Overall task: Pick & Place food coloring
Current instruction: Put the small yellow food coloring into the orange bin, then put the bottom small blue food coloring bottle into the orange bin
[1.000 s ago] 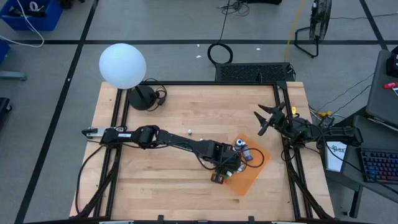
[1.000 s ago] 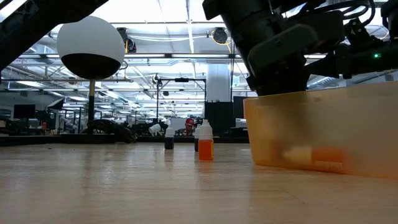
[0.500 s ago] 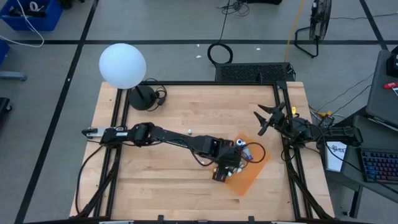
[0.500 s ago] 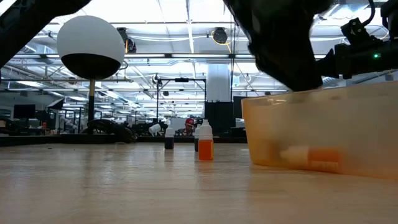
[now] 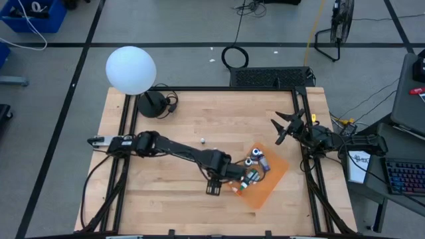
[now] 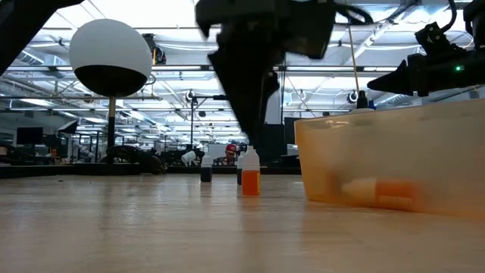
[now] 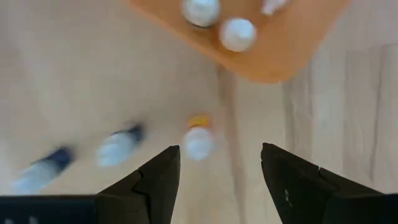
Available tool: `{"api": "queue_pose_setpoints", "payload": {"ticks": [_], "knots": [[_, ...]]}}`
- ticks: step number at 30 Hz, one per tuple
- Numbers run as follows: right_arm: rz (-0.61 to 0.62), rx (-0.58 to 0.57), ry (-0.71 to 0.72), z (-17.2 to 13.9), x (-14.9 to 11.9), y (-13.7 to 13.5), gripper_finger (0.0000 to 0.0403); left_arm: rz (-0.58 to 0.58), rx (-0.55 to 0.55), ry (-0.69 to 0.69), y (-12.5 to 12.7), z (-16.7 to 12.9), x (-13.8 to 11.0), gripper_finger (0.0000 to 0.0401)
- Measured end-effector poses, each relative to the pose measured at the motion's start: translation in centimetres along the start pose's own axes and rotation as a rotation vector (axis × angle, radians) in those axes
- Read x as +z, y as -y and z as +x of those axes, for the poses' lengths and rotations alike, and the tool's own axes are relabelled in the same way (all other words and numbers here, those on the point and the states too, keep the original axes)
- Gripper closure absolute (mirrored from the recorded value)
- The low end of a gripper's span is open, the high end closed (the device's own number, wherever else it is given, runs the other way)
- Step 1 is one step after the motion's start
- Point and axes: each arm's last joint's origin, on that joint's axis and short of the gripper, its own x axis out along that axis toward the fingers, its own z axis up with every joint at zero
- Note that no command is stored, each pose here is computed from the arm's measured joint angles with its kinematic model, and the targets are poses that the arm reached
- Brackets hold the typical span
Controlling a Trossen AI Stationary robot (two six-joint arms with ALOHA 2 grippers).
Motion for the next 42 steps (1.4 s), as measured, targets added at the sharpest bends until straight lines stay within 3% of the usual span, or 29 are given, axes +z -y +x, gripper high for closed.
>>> {"api": "queue_pose_setpoints", "payload": {"ticks": [5,15,23,34,39,42], "knots": [[0.000,0.000,0.000,0.0,0.0,0.0,0.0236,0.002,-0.009,-0.022,0.0,2.5,-0.4,0.0178],[0.000,0.000,0.000,0.0,0.0,0.0,0.0236,-0.030,0.032,-0.056,-0.7,4.5,-1.1,0.0178],[0.000,0.000,0.000,0.0,0.0,0.0,0.0236,0.073,0.063,-0.056,0.0,4.6,-1.2,0.0178],[0.000,0.001,0.000,0.0,0.0,0.0,0.0236,0.070,0.133,0.145,-0.4,-1.1,-1.1,0.0178],[0.000,0.000,0.000,0.0,0.0,0.0,0.0236,0.064,0.157,0.142,-2.4,-1.3,-1.0,0.0178],[0.000,0.000,0.000,0.0,0.0,0.0,0.0236,0.058,0.106,0.159,-4.0,-0.5,-0.9,0.0178]]}}
